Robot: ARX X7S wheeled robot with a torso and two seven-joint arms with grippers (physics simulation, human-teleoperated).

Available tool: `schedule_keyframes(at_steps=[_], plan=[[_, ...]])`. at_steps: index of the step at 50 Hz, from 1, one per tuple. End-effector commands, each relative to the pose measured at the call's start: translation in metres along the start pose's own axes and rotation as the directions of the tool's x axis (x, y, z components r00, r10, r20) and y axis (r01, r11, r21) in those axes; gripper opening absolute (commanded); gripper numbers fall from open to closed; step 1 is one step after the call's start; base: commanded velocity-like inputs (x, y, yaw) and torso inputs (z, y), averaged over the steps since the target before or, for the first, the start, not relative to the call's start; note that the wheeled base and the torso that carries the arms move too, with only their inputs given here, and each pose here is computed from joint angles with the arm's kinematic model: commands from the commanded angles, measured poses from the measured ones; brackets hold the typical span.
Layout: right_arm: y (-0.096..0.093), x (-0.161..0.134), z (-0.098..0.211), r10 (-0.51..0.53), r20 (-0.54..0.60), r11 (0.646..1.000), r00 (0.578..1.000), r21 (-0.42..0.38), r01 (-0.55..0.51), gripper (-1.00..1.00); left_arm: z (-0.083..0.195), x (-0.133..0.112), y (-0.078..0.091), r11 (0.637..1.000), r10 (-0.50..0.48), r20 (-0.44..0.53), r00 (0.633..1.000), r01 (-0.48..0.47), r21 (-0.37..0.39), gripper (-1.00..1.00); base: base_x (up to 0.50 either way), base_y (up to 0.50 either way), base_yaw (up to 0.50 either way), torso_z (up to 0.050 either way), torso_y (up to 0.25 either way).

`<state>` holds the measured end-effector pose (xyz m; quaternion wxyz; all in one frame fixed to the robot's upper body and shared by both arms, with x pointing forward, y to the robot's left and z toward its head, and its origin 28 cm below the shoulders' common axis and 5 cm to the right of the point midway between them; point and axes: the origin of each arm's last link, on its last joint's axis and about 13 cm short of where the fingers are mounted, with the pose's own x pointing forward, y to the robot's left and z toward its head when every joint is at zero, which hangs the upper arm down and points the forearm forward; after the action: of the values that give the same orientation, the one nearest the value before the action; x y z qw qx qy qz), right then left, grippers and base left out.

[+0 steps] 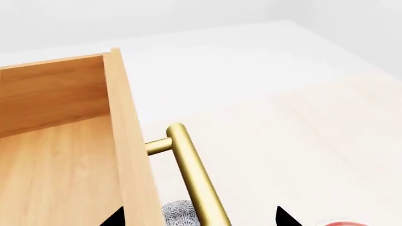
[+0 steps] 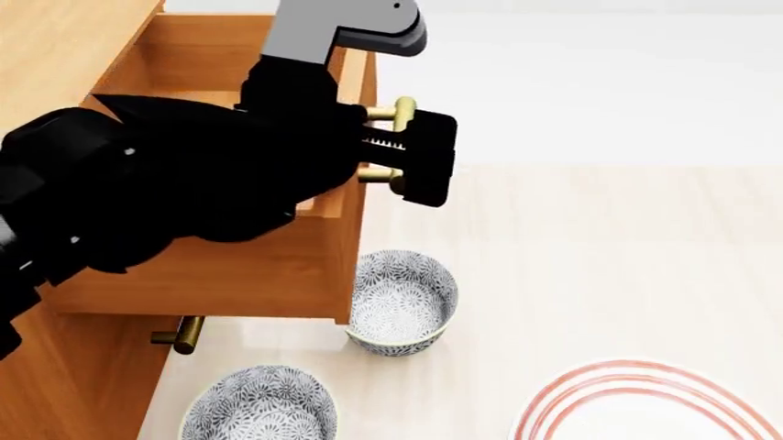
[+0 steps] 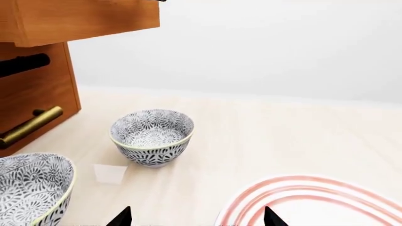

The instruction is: Open the top drawer of the cabinet.

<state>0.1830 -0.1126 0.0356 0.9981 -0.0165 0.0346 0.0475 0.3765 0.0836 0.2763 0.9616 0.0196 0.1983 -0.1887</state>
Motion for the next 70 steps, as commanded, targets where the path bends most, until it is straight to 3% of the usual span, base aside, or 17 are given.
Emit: schedule_keyframes(at_steps=[1,17,32,42,51,70], plan=[[0.001,-0.001,-0.002,0.010,-0.003,1.000,1.000,-0.001,-0.010,1.00,-0.036,-0.004,-0.047,0.937,-0.310,-0.199,0.930,0.264,-0.228,1.00,0.00,0.00,0.00,0.000,0.000],[0.000,-0.003,-0.005,0.015,-0.009,1.000,1.000,0.000,-0.015,1.00,-0.044,-0.015,-0.066,0.927,-0.360,-0.207,0.910,0.324,-0.190,1.00,0.00,0.00,0.00,0.000,0.000],[-0.001,-0.006,-0.004,0.013,-0.010,1.000,1.000,-0.011,-0.013,1.00,-0.038,-0.017,-0.065,0.947,-0.315,-0.202,0.927,0.291,-0.137,1.00,0.00,0.00,0.00,0.000,0.000],[0.000,-0.006,-0.005,0.015,-0.011,1.000,1.000,-0.019,-0.015,1.00,0.007,-0.033,-0.062,0.974,-0.226,-0.115,0.967,0.222,-0.048,1.00,0.00,0.00,0.00,0.000,0.000],[-0.003,-0.008,0.002,0.004,0.001,1.000,1.000,-0.023,-0.004,1.00,0.046,-0.050,-0.058,0.984,-0.172,-0.043,0.984,0.171,-0.043,1.00,0.00,0.00,0.00,0.000,0.000],[0.000,-0.010,0.012,0.017,0.031,0.999,0.999,-0.034,-0.016,1.00,0.088,-0.080,-0.059,0.994,-0.097,0.066,0.993,0.094,0.048,1.00,0.00,0.00,0.00,0.000,0.002]])
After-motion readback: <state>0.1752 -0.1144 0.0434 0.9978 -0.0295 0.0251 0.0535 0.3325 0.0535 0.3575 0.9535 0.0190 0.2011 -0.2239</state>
